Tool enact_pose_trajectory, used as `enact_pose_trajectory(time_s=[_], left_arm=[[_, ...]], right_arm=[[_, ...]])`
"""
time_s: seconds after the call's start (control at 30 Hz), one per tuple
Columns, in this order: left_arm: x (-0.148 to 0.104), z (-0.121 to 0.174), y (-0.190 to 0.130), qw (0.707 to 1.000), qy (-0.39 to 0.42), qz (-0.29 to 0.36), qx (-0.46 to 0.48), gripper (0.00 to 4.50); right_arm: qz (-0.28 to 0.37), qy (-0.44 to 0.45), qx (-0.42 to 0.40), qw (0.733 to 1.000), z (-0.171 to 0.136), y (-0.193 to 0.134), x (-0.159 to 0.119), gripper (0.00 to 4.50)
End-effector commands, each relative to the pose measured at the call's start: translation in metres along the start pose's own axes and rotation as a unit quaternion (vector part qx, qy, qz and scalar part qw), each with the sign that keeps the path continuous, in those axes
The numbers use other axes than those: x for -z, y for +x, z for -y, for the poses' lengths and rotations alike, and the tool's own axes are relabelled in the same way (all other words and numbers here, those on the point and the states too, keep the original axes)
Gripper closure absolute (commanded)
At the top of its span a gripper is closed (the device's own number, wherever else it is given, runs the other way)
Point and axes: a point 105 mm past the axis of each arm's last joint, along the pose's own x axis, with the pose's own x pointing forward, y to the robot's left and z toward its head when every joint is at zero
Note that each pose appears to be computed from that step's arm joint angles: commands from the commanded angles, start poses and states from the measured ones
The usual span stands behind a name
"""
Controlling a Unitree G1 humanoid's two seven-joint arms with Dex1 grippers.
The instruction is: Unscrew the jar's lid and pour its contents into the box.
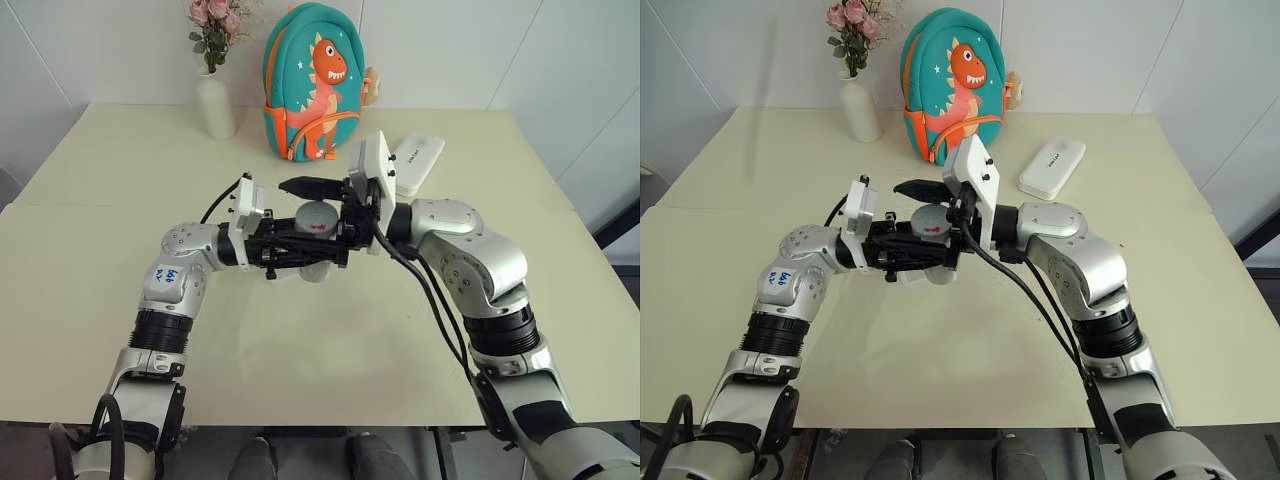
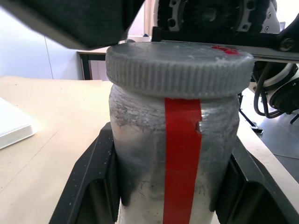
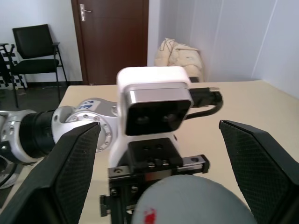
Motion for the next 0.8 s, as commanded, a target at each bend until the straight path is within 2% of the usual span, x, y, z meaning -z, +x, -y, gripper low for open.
enact_pose_trajectory(time_s=[0.03, 0.43, 0.8], left_arm=[[-0.016, 0.009, 0.006, 0.999, 0.030, 0.022, 0.023, 2.47], [-0.016, 0.019, -0.003, 0.999, 0.026, 0.021, 0.013, 2.47], [-0.009, 0.018, -0.017, 1.000, 0.018, 0.011, -0.017, 2.47]], right_arm=[[0.002, -0.016, 0.014, 1.000, 0.005, -0.003, -0.001, 0.23], [-0.013, -0.029, 0.049, 0.998, 0.020, -0.019, -0.002, 0.23], [-0.041, -0.026, 0.069, 0.996, 0.018, -0.047, -0.001, 0.23]])
